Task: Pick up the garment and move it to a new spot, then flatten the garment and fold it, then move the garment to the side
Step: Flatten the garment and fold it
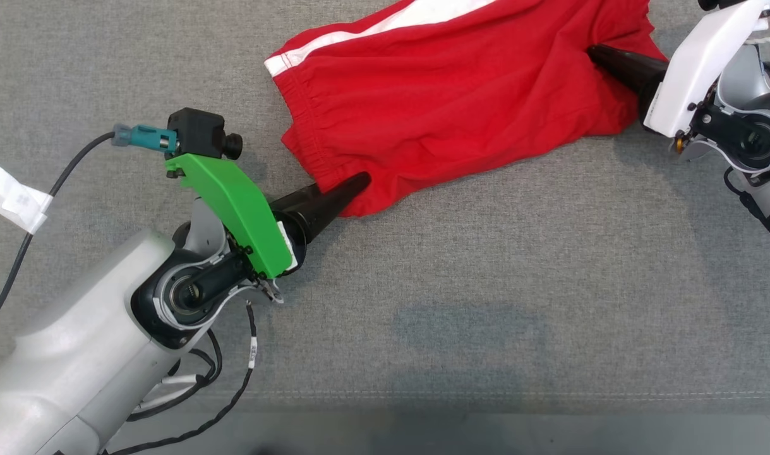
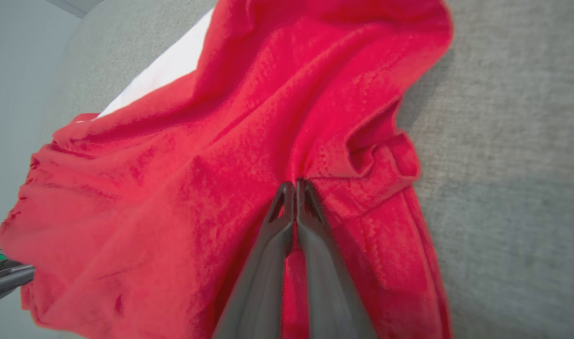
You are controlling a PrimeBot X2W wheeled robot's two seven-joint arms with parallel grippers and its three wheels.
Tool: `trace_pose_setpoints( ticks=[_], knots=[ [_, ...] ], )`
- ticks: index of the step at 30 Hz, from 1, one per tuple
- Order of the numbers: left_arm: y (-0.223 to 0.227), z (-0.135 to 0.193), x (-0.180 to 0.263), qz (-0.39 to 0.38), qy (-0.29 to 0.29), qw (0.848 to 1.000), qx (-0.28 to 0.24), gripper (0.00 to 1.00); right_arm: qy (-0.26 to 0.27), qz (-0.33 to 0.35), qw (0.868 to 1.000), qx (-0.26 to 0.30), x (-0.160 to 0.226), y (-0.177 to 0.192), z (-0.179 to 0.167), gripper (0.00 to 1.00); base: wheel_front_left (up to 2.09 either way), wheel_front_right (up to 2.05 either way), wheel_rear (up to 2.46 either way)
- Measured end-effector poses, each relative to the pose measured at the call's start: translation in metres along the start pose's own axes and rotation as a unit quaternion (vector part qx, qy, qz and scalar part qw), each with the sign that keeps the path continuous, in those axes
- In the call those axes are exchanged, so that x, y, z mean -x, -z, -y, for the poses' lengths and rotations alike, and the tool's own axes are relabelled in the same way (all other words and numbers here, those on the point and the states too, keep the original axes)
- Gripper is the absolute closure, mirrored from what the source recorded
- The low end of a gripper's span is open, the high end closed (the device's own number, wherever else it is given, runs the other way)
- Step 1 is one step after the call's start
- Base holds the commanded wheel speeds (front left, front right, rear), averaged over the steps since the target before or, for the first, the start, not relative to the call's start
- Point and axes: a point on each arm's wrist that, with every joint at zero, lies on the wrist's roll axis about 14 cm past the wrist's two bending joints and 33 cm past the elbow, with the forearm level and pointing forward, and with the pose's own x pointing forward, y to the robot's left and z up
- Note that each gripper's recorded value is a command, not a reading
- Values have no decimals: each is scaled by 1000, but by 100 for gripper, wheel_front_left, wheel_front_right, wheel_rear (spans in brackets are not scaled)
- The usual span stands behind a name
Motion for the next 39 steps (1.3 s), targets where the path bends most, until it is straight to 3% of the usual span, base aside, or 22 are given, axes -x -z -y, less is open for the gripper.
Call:
trace_pose_setpoints(
  ticks=[1,2,17,27,39],
  knots=[
    [0,0,-1,-1,0,1000,0,91,0,-3,1000,-1,0,2,1,100,0,0,0],
    [0,-1,-1,0,-1,1000,0,100,-2,-3,1000,0,1,2,0,100,0,0,0],
    [-4,-5,20,16,-21,1000,-8,100,-21,7,999,-47,27,23,-11,100,0,0,0],
    [4,-16,44,27,-38,999,13,100,-38,14,996,-81,59,61,-24,100,0,0,0],
    [13,2,47,27,-12,999,13,100,-49,31,995,-87,85,73,-34,100,0,0,0]
  ],
)
